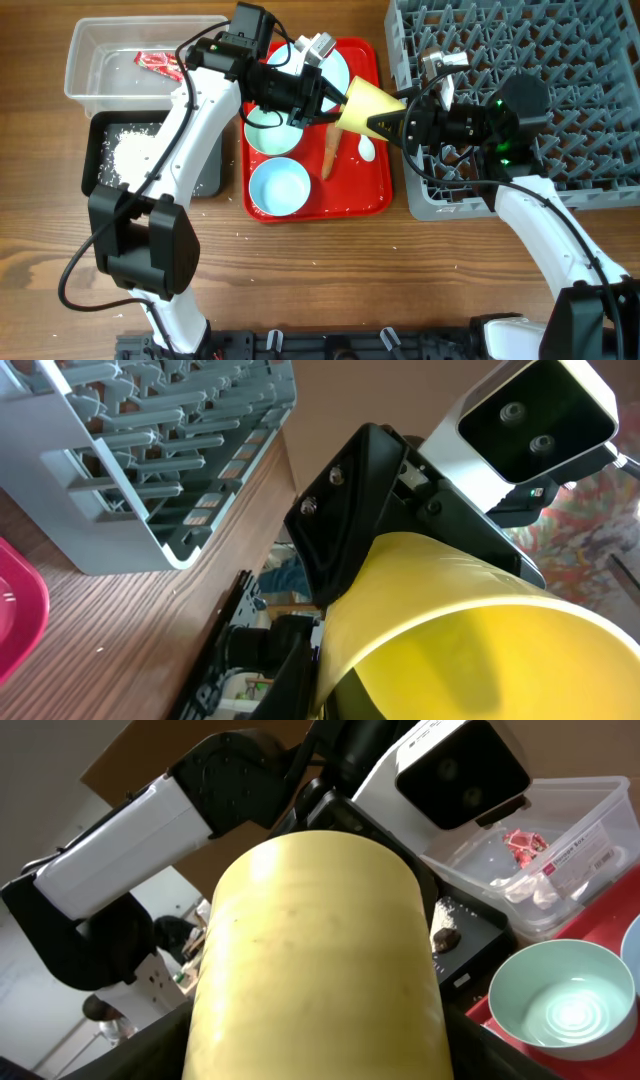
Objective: Sort waste into correct bins and load items into the dishwasher rack
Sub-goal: 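Grasp the yellow cup with the right gripper from the left gripper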
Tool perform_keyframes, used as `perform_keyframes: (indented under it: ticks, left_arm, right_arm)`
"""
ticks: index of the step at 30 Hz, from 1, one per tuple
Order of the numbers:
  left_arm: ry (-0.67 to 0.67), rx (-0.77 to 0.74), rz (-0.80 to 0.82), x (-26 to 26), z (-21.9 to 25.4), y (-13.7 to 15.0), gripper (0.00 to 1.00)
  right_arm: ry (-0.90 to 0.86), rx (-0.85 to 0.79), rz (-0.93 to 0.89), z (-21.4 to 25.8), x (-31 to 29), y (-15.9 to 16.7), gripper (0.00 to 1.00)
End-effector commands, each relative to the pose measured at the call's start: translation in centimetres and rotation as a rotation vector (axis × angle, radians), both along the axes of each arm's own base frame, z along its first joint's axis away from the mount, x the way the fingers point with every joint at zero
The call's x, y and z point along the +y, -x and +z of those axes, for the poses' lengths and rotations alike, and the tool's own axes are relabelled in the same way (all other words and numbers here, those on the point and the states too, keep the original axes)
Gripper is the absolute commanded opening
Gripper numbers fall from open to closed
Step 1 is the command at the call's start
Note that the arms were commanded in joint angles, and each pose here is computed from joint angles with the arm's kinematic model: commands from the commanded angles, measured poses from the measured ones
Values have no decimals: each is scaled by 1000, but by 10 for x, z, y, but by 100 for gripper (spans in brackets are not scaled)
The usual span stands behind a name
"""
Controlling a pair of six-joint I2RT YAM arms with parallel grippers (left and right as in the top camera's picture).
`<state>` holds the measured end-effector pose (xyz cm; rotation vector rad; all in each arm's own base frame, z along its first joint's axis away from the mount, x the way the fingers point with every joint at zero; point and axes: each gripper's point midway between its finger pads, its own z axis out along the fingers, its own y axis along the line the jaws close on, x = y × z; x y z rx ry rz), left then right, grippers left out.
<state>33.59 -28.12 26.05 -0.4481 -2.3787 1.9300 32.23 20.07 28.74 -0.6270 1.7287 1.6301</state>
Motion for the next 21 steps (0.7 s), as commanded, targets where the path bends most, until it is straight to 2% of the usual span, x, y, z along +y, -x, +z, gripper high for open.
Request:
perform_keyframes:
  ticks: [1,4,9,13,21]
  left_arm:
    - [32,-19,-8,0,14,4,4]
    - [32,-19,-8,0,14,4,4]
    - [34,-26,-8,0,14,3,4]
    - [35,-26,-8,0,14,3,12]
    - [35,-26,-8,0,14,3,14]
  right_arm:
    - [0,-27,22,4,2,3,69]
    - [0,-27,17,4,2,2,61]
    - [-3,-15,14,5,2,2,59]
    - [-8,-22,14,8,2,2,59]
    - [-21,-31,4,17,-11,0,55]
